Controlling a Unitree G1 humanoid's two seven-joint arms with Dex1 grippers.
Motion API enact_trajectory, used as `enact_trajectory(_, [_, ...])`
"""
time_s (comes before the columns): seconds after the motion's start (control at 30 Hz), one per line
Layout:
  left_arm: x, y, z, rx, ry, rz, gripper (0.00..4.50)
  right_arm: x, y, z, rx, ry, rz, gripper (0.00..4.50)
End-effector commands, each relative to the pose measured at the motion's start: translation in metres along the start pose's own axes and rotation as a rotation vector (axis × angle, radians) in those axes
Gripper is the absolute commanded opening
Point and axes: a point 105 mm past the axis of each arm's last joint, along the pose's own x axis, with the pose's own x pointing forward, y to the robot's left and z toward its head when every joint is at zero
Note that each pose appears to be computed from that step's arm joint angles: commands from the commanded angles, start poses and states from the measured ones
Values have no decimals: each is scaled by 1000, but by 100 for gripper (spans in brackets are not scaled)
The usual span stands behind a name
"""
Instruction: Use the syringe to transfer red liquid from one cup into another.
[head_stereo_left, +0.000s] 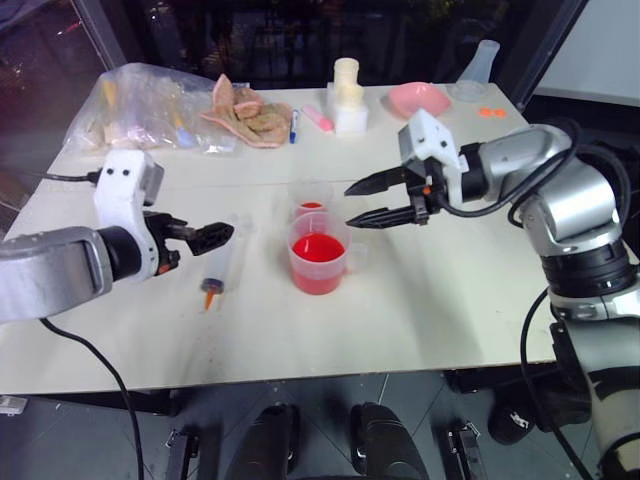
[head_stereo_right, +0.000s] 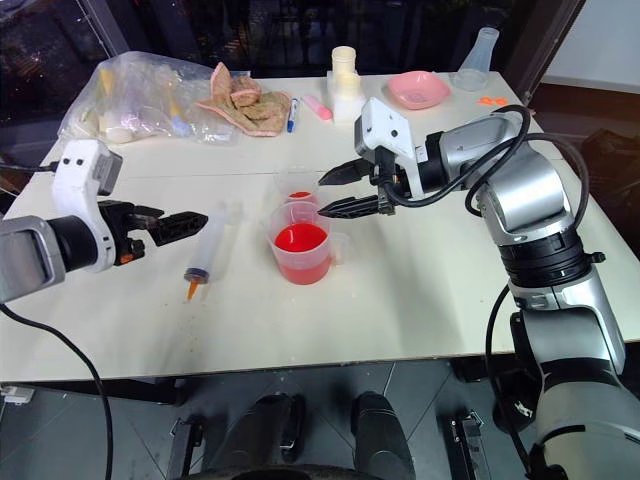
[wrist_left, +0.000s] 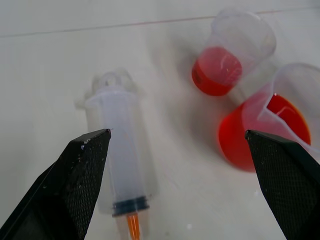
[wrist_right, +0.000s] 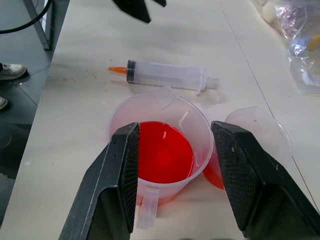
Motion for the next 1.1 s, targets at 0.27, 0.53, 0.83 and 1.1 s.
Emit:
enact_trajectory(0.27, [-9,-1,13,-1,-82,20,448,-4,-5,12,-56,-34,-6,236])
enact_trajectory(0.53, [-9,-2,10,12,-69,24,448,-4,-5,11,-59,-31,-4,236])
enact_trajectory(0.83, [-7,1,4,5,-46,43,448,-4,-6,12,-59,-28,-2,236])
enact_trajectory(1.1, [-8,15,11,4,-56,156,448,-1,-8,15,-60,-31,4,236])
